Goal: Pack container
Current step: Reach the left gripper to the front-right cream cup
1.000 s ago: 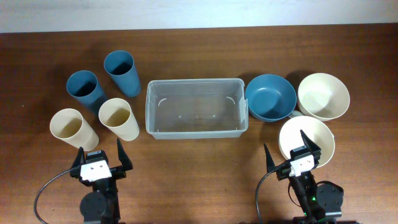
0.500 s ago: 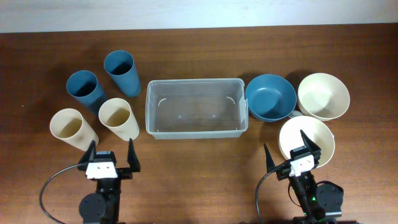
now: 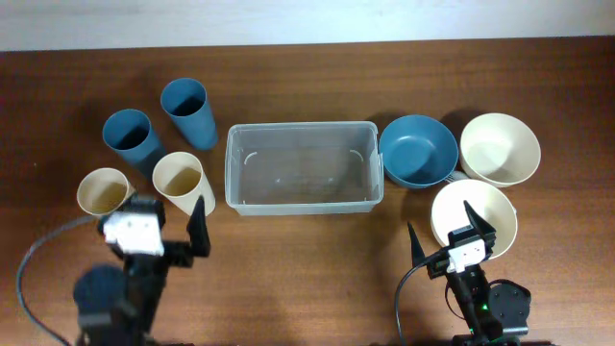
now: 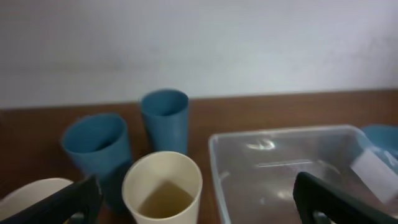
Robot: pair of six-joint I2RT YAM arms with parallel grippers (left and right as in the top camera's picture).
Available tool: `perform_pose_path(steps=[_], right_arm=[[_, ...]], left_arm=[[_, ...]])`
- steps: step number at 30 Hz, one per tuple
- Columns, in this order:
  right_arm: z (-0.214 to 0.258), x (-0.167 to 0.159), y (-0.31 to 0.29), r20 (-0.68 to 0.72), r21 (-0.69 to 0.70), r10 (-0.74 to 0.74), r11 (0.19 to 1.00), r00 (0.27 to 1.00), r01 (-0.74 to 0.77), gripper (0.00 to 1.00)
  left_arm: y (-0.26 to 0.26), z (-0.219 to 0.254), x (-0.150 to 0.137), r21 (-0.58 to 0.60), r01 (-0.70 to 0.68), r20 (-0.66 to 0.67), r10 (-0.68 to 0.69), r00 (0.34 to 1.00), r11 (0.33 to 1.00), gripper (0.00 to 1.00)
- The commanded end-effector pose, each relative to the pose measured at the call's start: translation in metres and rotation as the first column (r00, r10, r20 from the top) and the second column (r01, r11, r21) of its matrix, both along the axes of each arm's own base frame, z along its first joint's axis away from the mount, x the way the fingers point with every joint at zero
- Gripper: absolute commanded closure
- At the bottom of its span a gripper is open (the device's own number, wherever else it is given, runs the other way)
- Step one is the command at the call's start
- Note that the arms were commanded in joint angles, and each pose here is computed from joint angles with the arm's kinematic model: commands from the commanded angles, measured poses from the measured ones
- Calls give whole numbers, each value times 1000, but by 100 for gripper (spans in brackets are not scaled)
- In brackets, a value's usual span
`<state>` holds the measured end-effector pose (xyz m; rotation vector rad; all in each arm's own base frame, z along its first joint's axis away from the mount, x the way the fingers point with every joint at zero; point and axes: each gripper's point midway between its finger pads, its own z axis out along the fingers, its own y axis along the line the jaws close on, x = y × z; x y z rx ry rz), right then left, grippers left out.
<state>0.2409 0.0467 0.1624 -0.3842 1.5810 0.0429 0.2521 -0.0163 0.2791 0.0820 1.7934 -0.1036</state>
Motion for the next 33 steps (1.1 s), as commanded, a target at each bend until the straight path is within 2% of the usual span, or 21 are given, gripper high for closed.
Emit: perform_pose_path(steps=[1, 8, 15, 20, 23, 28, 31, 33], right_arm=[[-3, -1, 3, -6, -3, 13, 1000, 1000, -13, 1], [-3, -1, 3, -6, -3, 13, 1000, 1000, -13, 1], [-3, -1, 3, -6, -3, 13, 1000, 1000, -13, 1], [-3, -1, 3, -6, -3, 13, 1000, 1000, -13, 1], [-3, -1, 3, -6, -3, 13, 1000, 1000, -13, 1], [-3, -1, 3, -6, -3, 13, 1000, 1000, -13, 1], [-3, -1, 3, -6, -3, 13, 1000, 1000, -13, 1], [-3, -1, 3, -6, -3, 13, 1000, 1000, -13, 1]], left_arm=[[-14, 8, 18, -20, 91, -90, -93, 992, 996, 1], [-18, -5, 38, -72, 102, -373, -122, 920, 992, 0], [-19, -9, 33, -107, 84, -575, -131, 807, 991, 0], [-41, -8, 21, -218, 158, -599, -260, 758, 963, 1], [-54, -12, 6, -289, 184, -627, -331, 705, 939, 0], [-52, -18, -1, -287, 165, -658, -319, 682, 944, 0], [-44, -22, 0, -249, 132, -676, -269, 686, 960, 0], [-31, -30, 3, -205, 59, -713, -191, 675, 977, 0]])
